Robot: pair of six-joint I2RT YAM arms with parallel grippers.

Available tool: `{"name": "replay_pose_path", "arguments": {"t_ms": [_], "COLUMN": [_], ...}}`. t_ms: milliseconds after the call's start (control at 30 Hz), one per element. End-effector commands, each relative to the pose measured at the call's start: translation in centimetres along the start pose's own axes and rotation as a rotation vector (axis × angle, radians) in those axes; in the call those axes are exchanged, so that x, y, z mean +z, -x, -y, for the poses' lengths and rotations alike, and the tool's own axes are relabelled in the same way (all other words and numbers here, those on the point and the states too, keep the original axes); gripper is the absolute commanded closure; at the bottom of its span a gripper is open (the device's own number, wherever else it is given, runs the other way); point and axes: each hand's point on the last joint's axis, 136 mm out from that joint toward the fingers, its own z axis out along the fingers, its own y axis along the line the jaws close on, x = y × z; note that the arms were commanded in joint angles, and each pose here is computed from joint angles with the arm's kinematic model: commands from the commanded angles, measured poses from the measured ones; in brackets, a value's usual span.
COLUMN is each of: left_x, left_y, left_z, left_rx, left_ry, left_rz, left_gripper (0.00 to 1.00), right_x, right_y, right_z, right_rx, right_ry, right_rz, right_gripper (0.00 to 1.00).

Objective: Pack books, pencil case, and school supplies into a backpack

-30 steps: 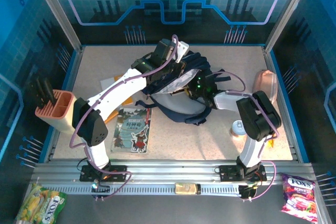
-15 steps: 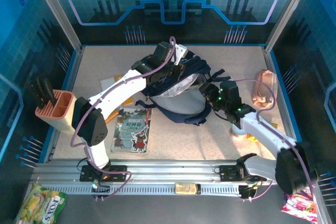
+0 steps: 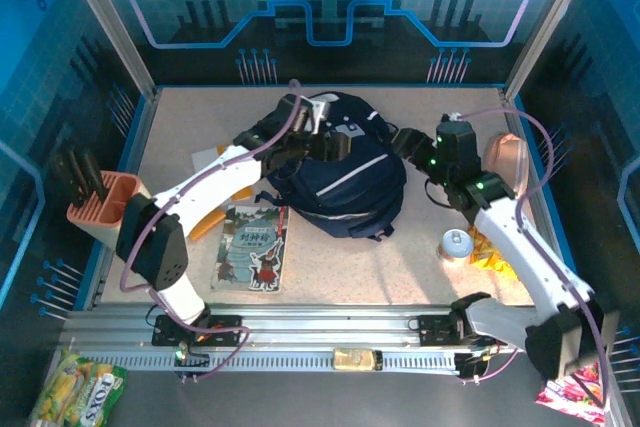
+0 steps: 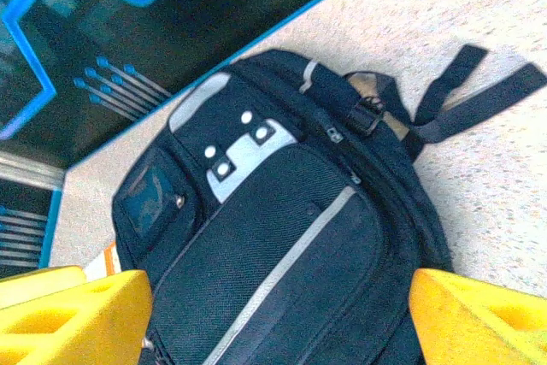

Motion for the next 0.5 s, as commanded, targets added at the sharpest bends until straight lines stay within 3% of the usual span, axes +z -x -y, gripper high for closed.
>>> {"name": "replay_pose_path", "arguments": {"t_ms": [0, 200, 467], "left_x": [-0.6, 0.5, 4.8], "left_y": [-0.4, -4.7, -6.5], "left_z": [-5.9, -12.5, -13.0], "left_rx": [-0.277, -0.517, -0.56], "left_ry": [0.103, 0.171, 0.104], "left_rz": [0.034, -0.014, -0.118], "left_gripper": [0.13, 0.11, 0.1], "right_x": [3.3, 9.1, 14.4], "right_y": [-2.9, -6.4, -10.0], "right_z": [-1.4, -3.7, -2.1], "right_rx": [-0.094, -0.115, -0.048], "right_ry": [0.057, 0.069, 0.027], "right_rz": [-0.174, -0.35, -0.471], "right_gripper": [0.19, 0.17, 0.19]}}
